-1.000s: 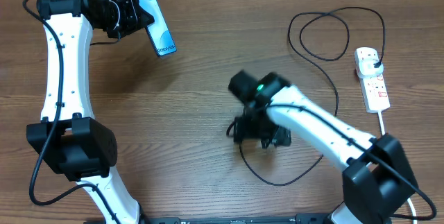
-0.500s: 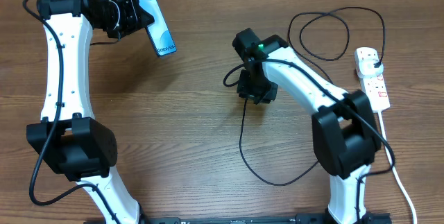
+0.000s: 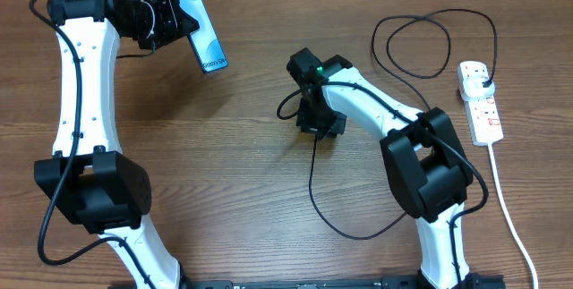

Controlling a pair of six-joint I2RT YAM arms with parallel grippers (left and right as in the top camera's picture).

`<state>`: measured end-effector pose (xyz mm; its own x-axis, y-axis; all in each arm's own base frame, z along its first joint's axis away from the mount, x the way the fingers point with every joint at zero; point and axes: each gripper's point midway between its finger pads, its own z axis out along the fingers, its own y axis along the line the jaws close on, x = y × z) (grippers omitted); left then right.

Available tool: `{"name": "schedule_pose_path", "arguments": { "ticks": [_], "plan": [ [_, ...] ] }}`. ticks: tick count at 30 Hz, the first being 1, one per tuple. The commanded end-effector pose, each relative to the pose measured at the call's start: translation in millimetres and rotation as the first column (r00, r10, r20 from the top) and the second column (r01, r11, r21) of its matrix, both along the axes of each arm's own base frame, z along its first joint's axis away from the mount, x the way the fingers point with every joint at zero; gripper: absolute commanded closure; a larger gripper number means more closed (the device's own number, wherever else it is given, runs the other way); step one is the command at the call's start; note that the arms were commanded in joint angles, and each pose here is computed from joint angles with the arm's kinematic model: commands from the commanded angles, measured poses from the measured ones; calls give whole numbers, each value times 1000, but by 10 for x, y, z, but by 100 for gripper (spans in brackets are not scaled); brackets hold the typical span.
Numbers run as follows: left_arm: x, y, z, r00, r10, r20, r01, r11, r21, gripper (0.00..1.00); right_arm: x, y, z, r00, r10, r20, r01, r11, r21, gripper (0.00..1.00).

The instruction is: Plug charger to phone and switch on socket

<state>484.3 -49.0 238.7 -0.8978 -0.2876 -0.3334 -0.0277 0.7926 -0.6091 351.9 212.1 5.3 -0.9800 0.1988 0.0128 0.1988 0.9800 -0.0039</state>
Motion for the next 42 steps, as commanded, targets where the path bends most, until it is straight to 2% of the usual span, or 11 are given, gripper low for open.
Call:
{"name": "schedule_pose_path", "arguments": {
  "ticks": [1,4,8,23,24,27,30,32,34,38,42],
  "plan": [
    [6,-23,92,1000,-9,21,10,1000,-29,96,-20,-49,-150,997,64,-36,-64,998,-9,69],
    [5,-23,91,1000,-9,20,10,1000,-29,96,-20,-48,-201,997,65,-42,-65,998,-11,71],
    [5,-23,91,1000,-9,21,10,1000,-29,96,-13,-45,-202,997,65,-39,-65,998,-10,85],
    [2,-25,91,1000,-10,19,11,999,-30,96,34,-52,-204,993,113,-20,-114,993,-15,89],
    [0,-38,99,1000,-19,24,19,999,-35,96,41,-49,-204,993,118,-17,-118,993,-14,95],
    [-50,-205,225,985,-140,104,149,984,-94,96,76,-16,-177,986,165,-7,-165,986,3,96],
    [-121,-373,388,940,-262,218,296,944,-143,96,175,199,150,979,203,26,-205,968,142,96],
    [-186,-491,537,894,-326,307,393,900,-188,96,302,318,610,961,246,127,-267,944,192,96],
    [-211,-535,607,876,-342,341,426,880,-211,96,341,341,1248,915,311,257,-365,910,197,96],
    [-222,-574,688,855,-353,381,457,859,-231,96,75,192,2011,829,411,379,-497,853,163,96],
    [-310,-700,1051,750,-375,545,592,748,-300,96,-388,151,2365,792,478,380,-576,790,209,96]
  ]
}}
